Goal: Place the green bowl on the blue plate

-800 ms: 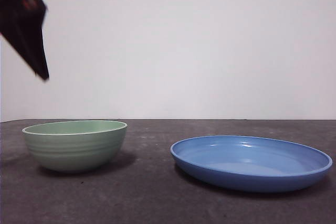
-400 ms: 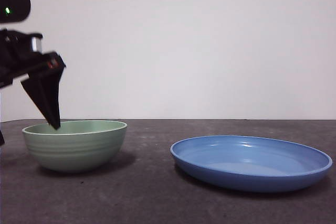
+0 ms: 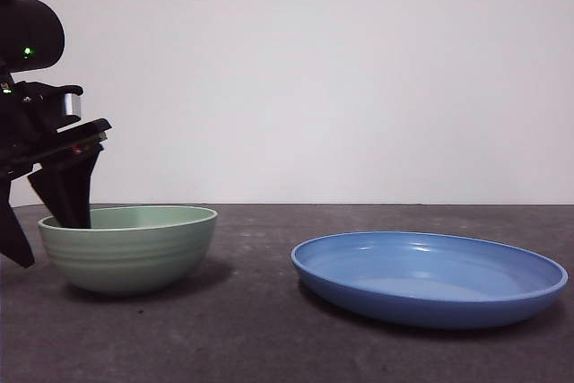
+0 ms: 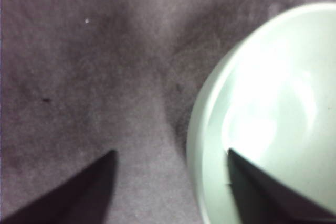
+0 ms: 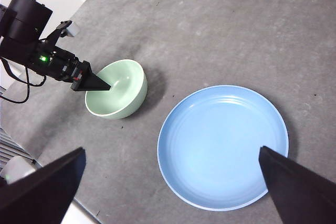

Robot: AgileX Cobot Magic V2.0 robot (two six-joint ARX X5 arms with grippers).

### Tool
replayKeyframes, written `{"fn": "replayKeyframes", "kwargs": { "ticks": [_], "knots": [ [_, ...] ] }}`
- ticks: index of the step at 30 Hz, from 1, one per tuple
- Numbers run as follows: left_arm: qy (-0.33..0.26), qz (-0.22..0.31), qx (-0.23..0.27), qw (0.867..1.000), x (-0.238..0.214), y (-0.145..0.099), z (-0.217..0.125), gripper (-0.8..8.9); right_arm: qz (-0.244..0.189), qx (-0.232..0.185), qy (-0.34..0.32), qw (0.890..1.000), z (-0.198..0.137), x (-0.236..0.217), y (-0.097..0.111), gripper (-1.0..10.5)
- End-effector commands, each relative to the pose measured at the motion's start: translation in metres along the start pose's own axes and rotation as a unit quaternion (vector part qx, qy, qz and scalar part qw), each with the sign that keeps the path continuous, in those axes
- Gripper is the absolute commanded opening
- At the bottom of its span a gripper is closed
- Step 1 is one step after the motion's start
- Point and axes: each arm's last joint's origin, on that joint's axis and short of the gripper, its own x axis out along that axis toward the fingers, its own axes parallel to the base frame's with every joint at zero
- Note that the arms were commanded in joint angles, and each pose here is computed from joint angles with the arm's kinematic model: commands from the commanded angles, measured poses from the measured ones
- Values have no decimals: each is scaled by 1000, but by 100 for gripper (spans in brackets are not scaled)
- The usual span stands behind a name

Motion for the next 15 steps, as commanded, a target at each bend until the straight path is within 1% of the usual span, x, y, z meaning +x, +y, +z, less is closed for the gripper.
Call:
{"fn": "replayKeyframes", "kwargs": {
  "ticks": [1, 3, 8, 15],
  "knots": [
    [-5, -1, 1, 1000, 1, -1, 5, 232, 3, -10, -7, 1000, 4, -2, 3, 621],
    [-8, -1, 2, 1000, 1, -1, 6, 198, 3, -10, -7, 1000, 4, -2, 3, 621],
    [-12, -2, 3, 1000, 1, -1, 7, 15, 3, -10, -7, 1000, 4, -2, 3, 621],
    [-15, -2, 4, 1000, -3, -3, 11, 7, 3, -10, -7, 1000, 4, -2, 3, 621]
  ]
}}
